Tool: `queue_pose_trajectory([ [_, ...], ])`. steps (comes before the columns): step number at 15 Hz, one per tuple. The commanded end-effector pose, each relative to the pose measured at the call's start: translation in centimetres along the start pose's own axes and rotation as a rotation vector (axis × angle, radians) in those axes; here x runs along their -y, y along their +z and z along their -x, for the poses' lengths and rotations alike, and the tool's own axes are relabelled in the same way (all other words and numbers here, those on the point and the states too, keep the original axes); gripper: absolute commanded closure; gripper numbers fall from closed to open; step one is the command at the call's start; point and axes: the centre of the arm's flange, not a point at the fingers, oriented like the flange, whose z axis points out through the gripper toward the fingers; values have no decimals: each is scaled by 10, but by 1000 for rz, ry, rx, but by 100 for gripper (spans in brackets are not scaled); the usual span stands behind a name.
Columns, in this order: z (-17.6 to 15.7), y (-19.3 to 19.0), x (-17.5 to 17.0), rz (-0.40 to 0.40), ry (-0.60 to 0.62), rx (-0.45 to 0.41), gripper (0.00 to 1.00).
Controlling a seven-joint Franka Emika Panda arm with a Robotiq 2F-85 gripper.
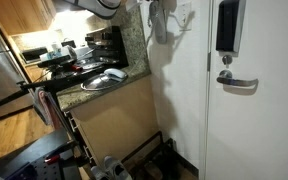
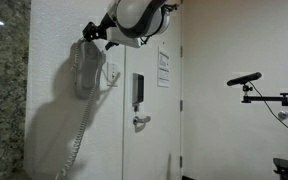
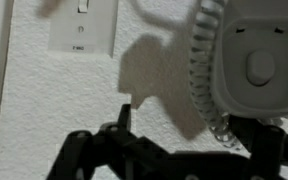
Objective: Hang up the telephone cord on the handset
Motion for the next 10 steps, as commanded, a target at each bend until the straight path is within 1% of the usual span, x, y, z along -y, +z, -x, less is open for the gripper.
queue_pose_trajectory([
  [1, 22, -27, -13, -29, 9, 41, 0],
  [3, 27, -39, -14, -39, 5, 30, 0],
  [4, 30, -48, -13, -65, -1, 24, 0],
  [5, 35, -58, -12, -76, -14, 18, 0],
  [6, 38, -67, -12, -68, -22, 8, 0],
  [7, 42, -76, -16, -79, -23, -2, 0],
  [8, 47, -81, -20, -77, -14, 0, 0],
  [10, 69, -86, -23, -97, -15, 37, 0],
])
